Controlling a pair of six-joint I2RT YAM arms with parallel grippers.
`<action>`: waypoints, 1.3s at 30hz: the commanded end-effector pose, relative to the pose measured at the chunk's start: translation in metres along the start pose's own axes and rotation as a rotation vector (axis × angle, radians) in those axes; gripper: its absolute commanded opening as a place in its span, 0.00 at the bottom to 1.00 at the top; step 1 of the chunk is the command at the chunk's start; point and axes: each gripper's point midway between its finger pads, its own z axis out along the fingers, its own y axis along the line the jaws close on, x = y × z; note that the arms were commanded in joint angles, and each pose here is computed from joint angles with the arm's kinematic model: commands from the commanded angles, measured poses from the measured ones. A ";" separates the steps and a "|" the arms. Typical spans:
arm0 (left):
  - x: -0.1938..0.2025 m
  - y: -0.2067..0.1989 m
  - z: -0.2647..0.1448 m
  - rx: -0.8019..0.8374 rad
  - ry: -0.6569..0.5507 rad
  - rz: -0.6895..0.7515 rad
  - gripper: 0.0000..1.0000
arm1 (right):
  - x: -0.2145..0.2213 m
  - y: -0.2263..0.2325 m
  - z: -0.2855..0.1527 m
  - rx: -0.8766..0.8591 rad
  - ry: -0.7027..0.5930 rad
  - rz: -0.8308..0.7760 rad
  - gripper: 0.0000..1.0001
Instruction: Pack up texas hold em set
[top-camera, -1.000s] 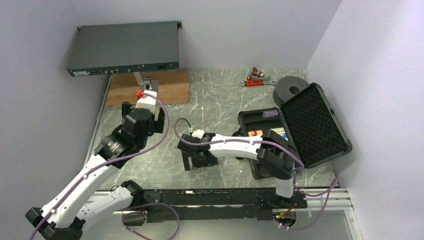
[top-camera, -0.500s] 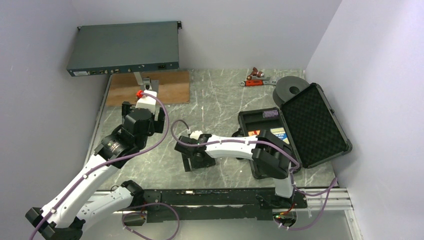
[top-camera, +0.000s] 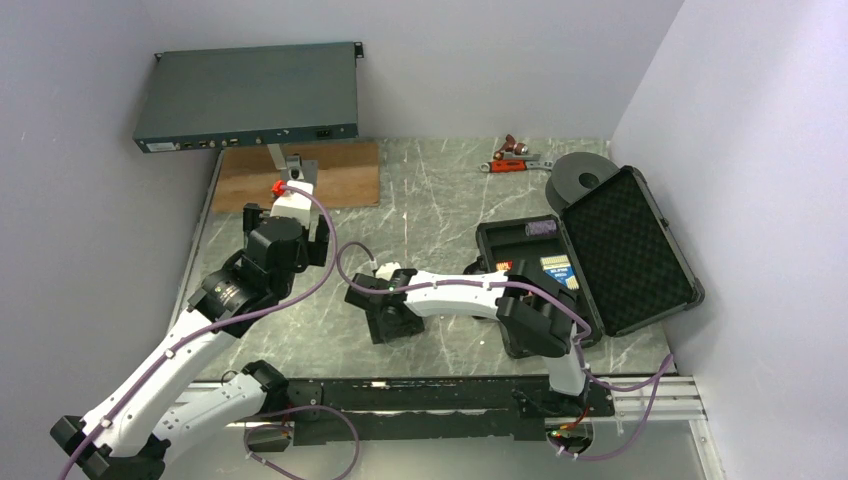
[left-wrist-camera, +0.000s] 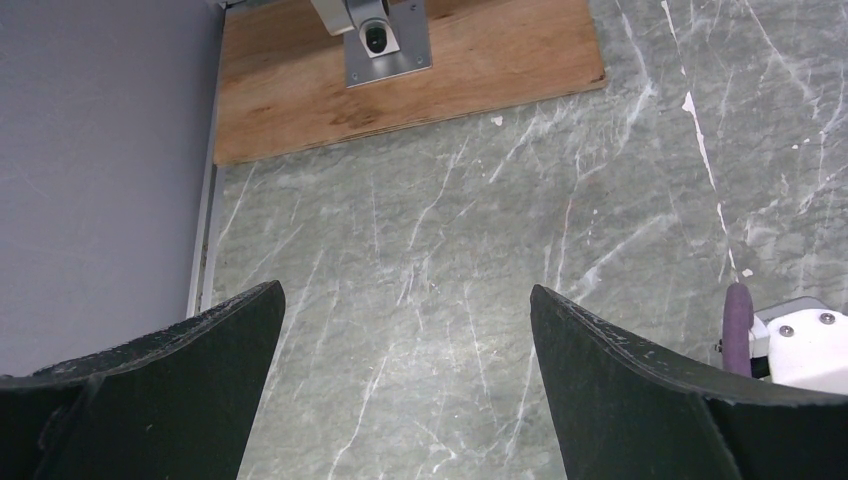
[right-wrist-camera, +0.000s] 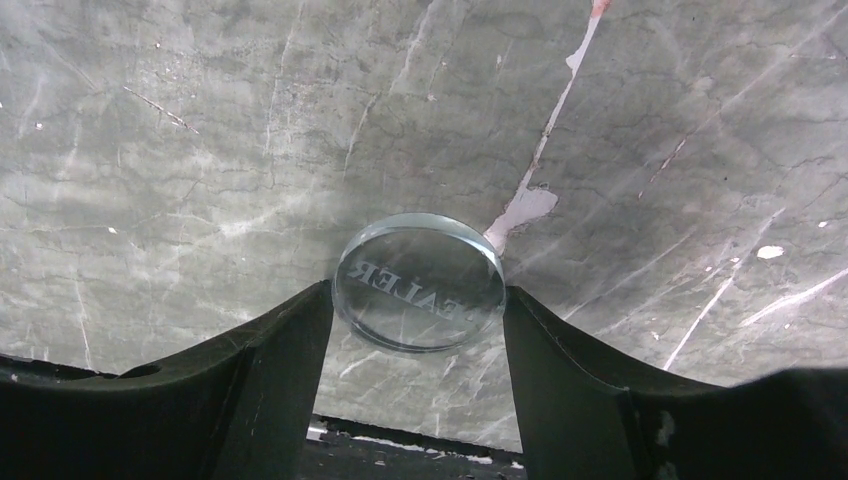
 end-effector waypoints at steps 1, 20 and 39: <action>-0.016 0.005 -0.006 -0.004 -0.052 -0.036 1.00 | -0.001 0.007 -0.003 -0.001 0.000 -0.012 0.65; -0.018 0.006 -0.008 -0.001 -0.060 -0.039 1.00 | 0.006 0.007 0.007 0.038 0.026 -0.046 0.72; -0.018 0.007 -0.009 -0.003 -0.063 -0.042 1.00 | -0.003 0.021 0.004 0.038 0.011 -0.091 0.45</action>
